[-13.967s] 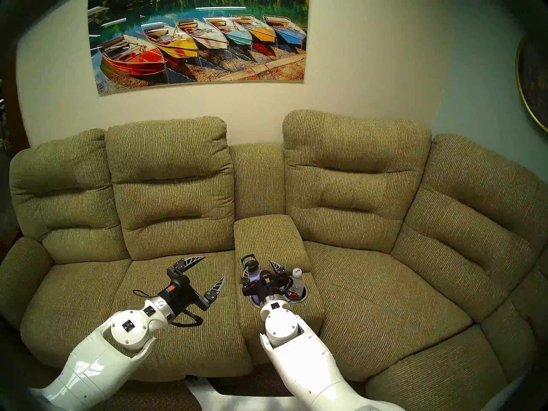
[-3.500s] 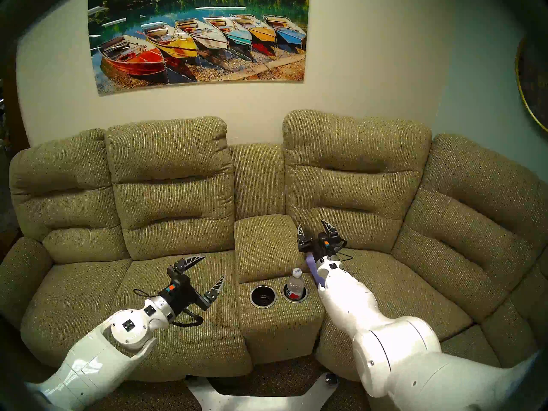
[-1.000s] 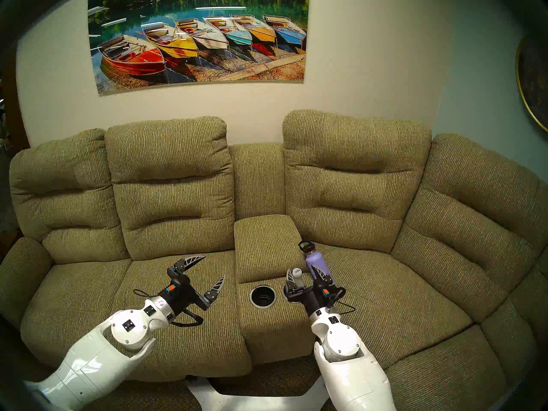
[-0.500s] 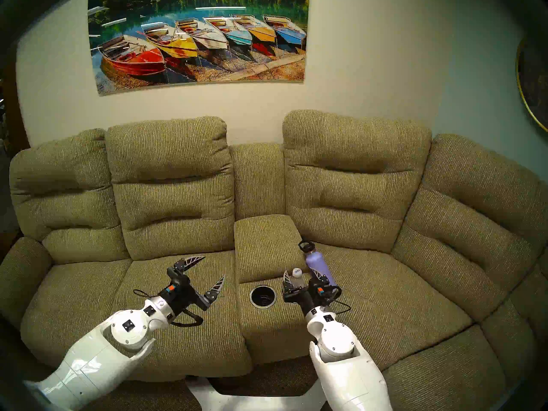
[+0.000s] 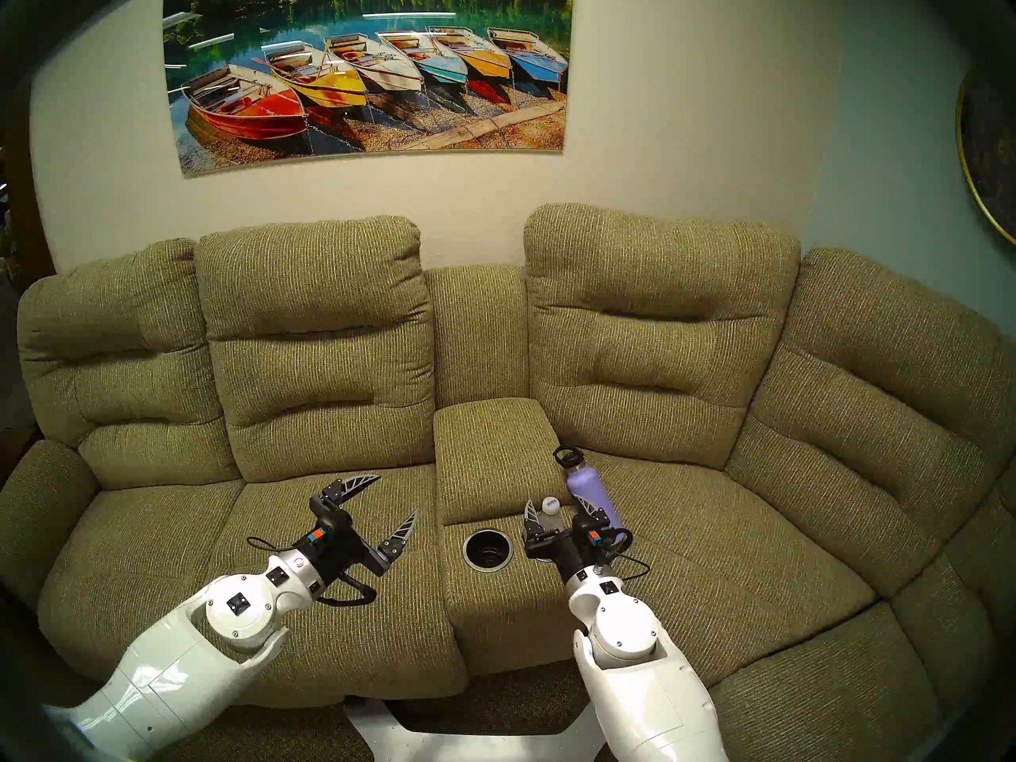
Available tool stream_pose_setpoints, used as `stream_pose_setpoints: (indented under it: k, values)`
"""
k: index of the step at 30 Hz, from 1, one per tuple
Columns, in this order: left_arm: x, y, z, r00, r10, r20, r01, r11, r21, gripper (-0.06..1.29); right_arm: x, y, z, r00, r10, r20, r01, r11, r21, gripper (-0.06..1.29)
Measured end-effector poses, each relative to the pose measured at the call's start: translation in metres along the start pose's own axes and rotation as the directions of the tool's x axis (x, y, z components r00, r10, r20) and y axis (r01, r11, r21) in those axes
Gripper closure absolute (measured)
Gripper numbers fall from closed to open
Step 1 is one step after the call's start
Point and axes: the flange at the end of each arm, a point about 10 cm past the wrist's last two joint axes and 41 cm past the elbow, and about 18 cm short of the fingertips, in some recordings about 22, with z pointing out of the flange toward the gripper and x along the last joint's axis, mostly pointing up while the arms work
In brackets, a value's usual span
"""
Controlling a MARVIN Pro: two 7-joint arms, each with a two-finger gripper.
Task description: Take bottles out of cup holder
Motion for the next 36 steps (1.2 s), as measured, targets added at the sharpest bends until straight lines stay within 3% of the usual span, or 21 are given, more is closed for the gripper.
stream_pose_setpoints:
  k: [5,19,36]
  values:
    - [0.000,0.000,0.000,1.000,0.000,0.000,0.000,1.000,0.000,-0.01,-0.003,0.001,-0.001,1.000,0.010,0.006,-0.010,1.000,-0.005,0.02]
    - [0.000,0.000,0.000,1.000,0.000,0.000,0.000,1.000,0.000,-0.02,-0.041,0.022,0.001,0.994,0.045,0.096,-0.039,0.998,-0.056,0.02]
    - [0.000,0.000,0.000,1.000,0.000,0.000,0.000,1.000,0.000,-0.02,-0.042,0.038,0.033,0.992,0.005,0.125,0.000,0.999,-0.047,0.02]
